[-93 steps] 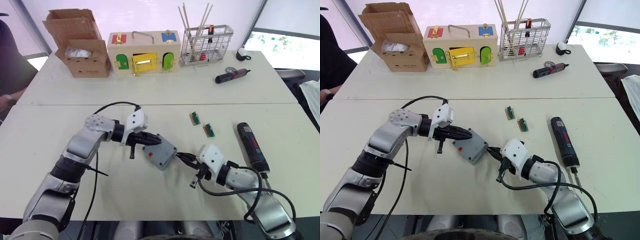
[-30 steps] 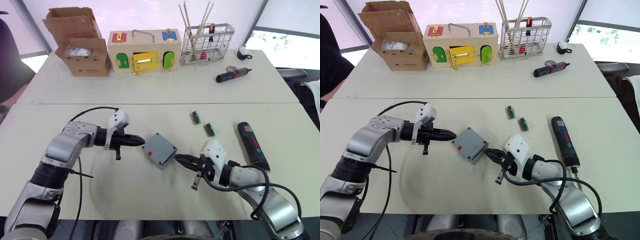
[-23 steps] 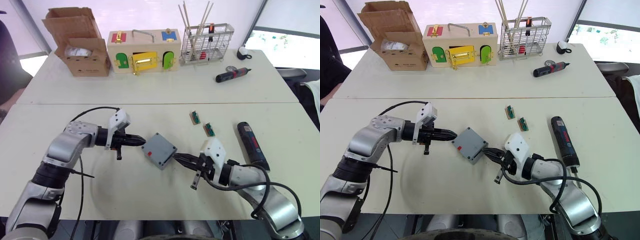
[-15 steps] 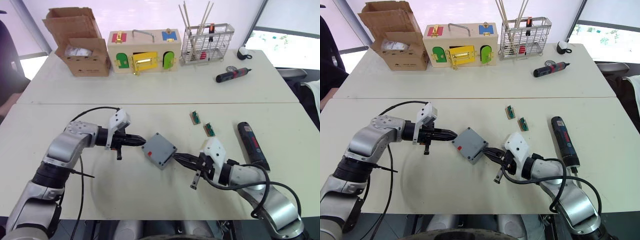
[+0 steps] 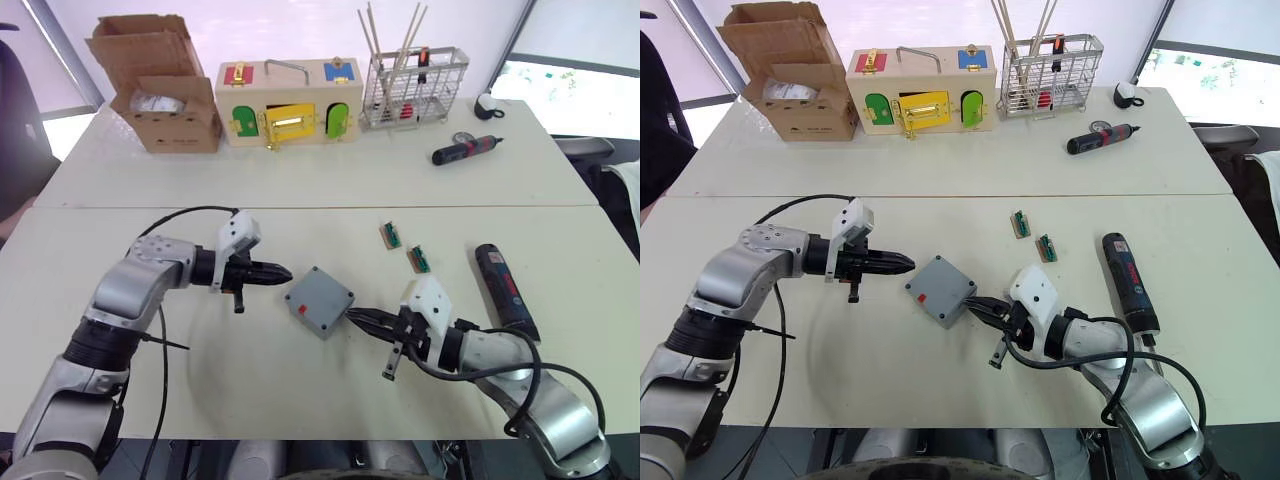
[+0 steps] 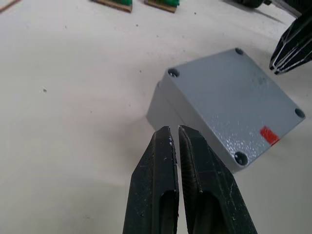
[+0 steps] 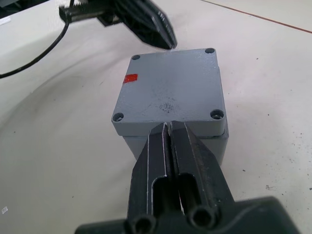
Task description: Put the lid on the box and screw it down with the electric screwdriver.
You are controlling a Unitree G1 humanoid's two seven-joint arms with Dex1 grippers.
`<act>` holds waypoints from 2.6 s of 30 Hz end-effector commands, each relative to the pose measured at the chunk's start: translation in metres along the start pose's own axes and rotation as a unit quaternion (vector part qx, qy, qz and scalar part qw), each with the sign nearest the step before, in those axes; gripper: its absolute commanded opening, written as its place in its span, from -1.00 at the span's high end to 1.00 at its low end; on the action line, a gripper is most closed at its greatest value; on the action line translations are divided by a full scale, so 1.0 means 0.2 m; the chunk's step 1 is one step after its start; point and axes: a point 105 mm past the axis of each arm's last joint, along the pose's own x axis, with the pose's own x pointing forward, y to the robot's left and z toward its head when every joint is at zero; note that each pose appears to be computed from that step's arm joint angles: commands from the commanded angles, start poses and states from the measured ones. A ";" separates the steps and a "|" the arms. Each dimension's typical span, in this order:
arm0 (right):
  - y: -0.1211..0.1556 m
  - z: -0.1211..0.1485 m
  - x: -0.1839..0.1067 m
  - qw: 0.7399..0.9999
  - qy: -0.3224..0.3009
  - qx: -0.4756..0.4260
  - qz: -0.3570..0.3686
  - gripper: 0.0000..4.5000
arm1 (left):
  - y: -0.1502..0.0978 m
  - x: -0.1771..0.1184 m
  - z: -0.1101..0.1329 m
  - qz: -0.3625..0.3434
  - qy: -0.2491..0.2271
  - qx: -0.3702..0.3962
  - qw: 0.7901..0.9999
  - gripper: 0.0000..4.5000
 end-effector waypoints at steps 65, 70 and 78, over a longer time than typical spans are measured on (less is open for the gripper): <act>-0.03 0.04 0.04 1.000 -0.012 -0.014 0.000 0.98 | -0.05 0.11 0.02 -0.028 -0.014 0.034 0.999 0.91; -0.03 0.05 0.03 1.000 -0.012 -0.014 -0.001 0.98 | -0.06 0.11 0.02 -0.031 -0.014 0.034 0.999 0.91; -0.01 0.06 0.02 1.000 -0.017 -0.011 0.010 0.98 | -0.06 0.12 0.03 -0.030 -0.015 0.035 0.999 0.91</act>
